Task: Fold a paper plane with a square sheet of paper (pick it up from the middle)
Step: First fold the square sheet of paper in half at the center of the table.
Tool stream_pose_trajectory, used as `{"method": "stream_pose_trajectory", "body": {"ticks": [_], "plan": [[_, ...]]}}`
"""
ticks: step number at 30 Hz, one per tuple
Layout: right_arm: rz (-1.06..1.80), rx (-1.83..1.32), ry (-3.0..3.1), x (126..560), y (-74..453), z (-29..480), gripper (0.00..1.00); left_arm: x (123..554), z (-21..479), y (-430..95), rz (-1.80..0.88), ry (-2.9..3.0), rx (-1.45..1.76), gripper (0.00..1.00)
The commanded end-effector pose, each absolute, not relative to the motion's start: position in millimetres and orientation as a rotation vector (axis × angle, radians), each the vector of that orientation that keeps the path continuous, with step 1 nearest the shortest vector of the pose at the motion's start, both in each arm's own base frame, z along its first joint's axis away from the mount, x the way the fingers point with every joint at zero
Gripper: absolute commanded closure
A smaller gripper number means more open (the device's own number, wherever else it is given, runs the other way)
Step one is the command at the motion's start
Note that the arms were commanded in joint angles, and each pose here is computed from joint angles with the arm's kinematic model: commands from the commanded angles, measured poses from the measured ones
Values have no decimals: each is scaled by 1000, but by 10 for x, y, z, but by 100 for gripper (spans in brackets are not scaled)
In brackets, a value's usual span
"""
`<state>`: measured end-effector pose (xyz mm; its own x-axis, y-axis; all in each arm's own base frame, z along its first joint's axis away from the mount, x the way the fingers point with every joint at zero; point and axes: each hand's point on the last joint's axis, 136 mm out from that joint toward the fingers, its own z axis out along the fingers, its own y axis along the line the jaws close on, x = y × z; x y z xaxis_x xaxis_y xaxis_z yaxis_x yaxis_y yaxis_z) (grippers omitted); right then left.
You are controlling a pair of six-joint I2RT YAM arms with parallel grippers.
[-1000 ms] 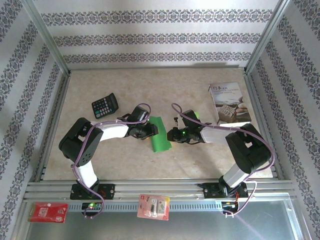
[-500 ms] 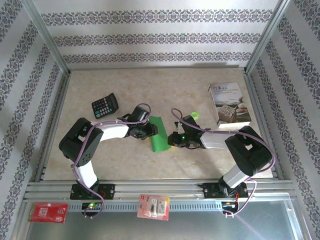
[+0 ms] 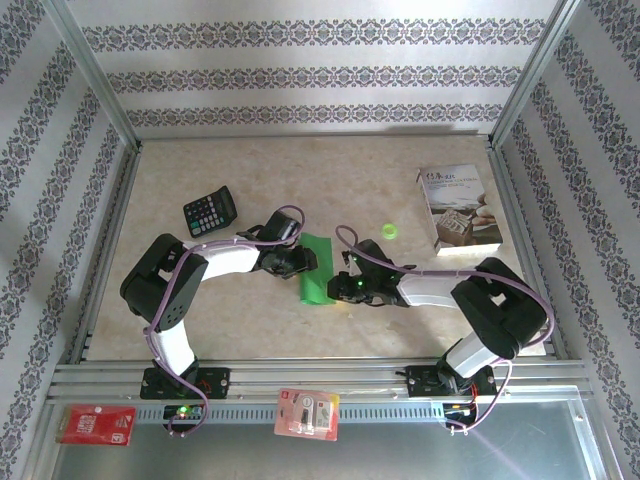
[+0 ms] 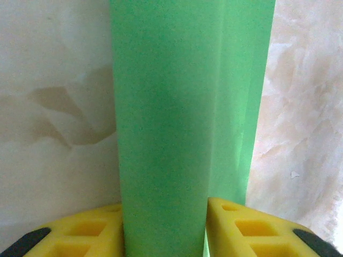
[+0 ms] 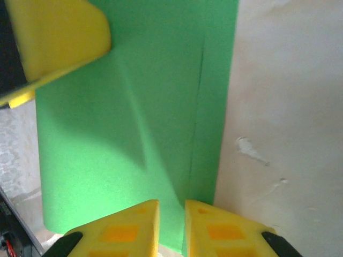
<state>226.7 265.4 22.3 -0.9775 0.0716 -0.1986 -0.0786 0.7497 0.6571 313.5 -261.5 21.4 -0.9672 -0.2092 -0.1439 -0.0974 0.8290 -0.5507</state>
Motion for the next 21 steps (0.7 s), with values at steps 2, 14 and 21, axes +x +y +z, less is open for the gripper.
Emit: {"method": "stream_pose_trajectory", "body": {"ticks": [2,14,21], "plan": [[1020,7,2684,2457,2481,378,75,3110,-284,-2034,-391,2905,-266,61],[976,68,2631,2830,2111,570,65,3155,-254,-2043,-289,2898,-229,56],[997,67,2643,2896,2094,552,65,3182,-242,-2067,-232,2886,-245,56]]}}
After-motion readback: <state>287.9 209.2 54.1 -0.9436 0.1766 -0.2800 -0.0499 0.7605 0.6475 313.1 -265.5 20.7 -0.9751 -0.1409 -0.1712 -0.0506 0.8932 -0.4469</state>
